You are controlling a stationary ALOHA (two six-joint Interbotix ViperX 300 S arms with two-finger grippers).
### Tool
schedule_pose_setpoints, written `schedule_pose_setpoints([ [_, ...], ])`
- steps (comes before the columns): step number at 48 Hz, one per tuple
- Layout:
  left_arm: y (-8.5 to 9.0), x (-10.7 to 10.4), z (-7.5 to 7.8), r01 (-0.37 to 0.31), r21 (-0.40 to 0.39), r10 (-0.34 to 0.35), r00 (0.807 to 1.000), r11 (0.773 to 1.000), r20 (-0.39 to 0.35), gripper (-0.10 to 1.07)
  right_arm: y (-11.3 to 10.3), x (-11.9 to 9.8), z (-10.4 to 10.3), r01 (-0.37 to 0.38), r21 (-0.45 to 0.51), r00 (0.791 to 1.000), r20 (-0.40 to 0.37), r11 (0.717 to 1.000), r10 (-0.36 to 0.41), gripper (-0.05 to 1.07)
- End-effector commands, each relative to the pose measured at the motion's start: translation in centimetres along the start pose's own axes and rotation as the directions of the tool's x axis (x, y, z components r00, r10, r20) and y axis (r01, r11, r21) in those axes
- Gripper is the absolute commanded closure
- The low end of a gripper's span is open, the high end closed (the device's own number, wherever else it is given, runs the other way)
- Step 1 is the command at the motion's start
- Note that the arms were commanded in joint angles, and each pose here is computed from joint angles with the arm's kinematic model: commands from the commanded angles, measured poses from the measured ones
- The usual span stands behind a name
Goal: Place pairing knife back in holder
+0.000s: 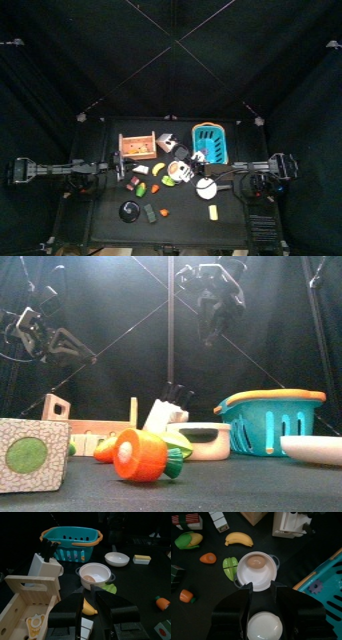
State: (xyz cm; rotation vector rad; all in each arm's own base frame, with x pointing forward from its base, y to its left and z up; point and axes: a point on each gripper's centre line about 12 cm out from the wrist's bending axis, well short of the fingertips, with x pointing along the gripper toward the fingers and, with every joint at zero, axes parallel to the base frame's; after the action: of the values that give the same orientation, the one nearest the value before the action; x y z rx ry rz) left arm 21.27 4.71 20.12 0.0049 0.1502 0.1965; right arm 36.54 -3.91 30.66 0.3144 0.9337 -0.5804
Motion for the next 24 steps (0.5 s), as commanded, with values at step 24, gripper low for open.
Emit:
schedule_pose_setpoints([
  [24,-0.1,0.2,1.0,0.009,0.014,-0.010,0.999,1.000,0.033,0.34,-1.1,-1.2,-3.7,-0.234,-0.082,0.934,0.257,0.969,0.248,0.28],
])
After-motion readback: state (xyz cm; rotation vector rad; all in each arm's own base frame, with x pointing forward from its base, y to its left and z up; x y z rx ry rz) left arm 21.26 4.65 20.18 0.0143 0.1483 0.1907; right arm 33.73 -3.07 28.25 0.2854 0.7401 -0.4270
